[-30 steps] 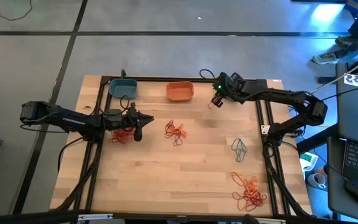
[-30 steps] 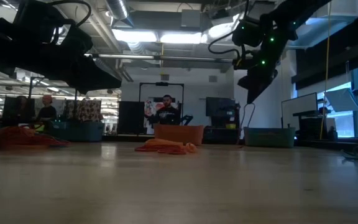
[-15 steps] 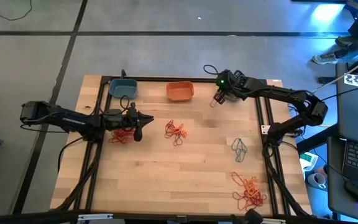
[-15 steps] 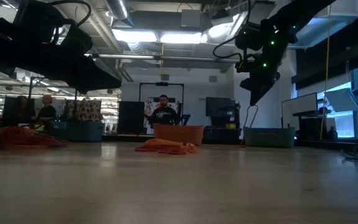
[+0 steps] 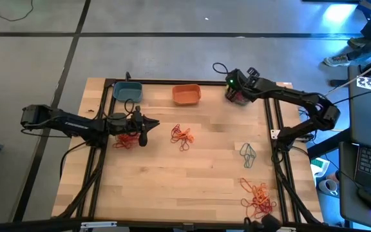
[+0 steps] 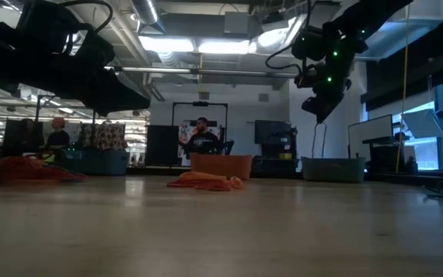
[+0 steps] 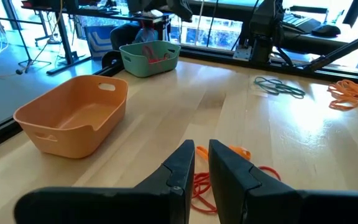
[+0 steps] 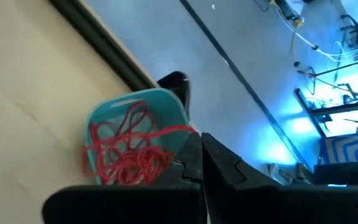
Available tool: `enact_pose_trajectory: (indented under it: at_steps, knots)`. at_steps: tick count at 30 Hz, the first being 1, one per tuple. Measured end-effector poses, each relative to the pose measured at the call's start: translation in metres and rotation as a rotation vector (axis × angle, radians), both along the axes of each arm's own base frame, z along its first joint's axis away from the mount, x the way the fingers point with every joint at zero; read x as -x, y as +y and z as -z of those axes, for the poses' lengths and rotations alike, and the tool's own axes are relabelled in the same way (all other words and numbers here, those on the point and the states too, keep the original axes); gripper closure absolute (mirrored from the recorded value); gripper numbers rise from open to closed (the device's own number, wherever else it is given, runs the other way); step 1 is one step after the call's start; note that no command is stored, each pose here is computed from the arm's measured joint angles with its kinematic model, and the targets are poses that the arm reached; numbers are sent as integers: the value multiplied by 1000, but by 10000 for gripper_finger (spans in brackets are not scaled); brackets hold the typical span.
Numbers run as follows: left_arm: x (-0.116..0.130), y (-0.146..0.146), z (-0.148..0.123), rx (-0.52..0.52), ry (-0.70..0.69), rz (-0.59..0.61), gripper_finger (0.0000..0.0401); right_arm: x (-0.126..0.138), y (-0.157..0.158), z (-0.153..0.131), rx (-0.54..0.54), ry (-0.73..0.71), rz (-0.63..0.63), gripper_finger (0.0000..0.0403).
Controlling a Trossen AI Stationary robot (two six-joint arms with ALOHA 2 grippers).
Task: Sort rubber bands into baskets
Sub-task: Put the red rubber band into the green bin
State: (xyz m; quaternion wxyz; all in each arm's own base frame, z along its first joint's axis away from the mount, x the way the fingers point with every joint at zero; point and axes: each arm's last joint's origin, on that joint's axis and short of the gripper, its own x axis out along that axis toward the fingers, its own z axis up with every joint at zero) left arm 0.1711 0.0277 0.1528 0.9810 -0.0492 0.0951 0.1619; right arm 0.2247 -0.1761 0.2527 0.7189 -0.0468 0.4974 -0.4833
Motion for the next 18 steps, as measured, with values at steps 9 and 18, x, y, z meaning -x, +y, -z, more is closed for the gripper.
enact_pose_trajectory:
  at_steps: [9, 18]
  knots:
    - [0, 0, 0, 1, 0, 0, 356, -2, -2, -26, 47, 26, 14, 402]
    - [0, 0, 0, 2, -1, 0, 356, 1, -2, -36, 67, 74, 42, 402]
